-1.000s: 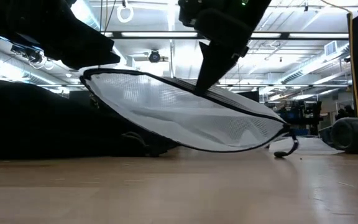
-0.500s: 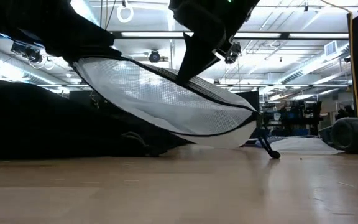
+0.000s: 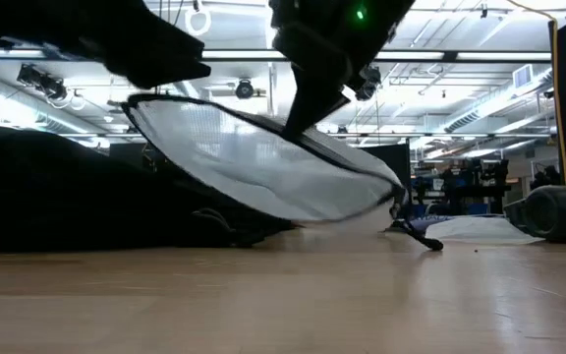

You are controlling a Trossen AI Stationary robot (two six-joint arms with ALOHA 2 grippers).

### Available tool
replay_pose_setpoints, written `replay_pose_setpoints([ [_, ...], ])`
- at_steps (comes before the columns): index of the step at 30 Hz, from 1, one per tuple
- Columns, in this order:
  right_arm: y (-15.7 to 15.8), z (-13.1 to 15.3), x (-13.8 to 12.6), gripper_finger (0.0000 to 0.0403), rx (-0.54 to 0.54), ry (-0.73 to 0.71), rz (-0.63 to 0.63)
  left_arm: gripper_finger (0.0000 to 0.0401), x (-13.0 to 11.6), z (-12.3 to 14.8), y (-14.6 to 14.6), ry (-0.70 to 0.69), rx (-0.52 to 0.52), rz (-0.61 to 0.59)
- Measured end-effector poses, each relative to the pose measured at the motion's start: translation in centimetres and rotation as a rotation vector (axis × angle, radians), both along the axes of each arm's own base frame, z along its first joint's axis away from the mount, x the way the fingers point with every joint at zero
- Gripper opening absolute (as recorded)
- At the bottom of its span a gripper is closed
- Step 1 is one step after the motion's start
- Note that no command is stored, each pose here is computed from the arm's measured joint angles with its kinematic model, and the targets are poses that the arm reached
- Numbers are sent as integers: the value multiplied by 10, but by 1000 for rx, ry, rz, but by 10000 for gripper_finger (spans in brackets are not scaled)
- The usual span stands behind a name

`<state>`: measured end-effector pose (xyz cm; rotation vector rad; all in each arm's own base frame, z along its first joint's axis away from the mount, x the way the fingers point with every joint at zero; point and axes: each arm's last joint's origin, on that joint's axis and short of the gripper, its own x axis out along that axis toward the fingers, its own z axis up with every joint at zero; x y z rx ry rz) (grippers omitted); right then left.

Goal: Unpack backpack
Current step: Put the mini fan into the zip bag

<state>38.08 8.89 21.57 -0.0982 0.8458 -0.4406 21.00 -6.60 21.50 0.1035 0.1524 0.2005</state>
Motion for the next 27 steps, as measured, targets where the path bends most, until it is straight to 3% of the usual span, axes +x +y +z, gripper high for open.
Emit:
replay_pose_setpoints([
  [4, -7, -12, -4, 0, -1, 33, -16, 328, 1, 23, 2, 136, 23, -149],
  [8, -19, -18, -5, 0, 30, 23, -94, 328, 3, 34, 2, 147, -5, -148],
  [19, -28, -23, 3, 0, 47, -92, -100, 328, 14, 16, -3, 221, -77, -124],
  [27, -24, -27, 1, 0, 56, -96, -99, 328, 28, -4, -8, 279, -43, -124],
])
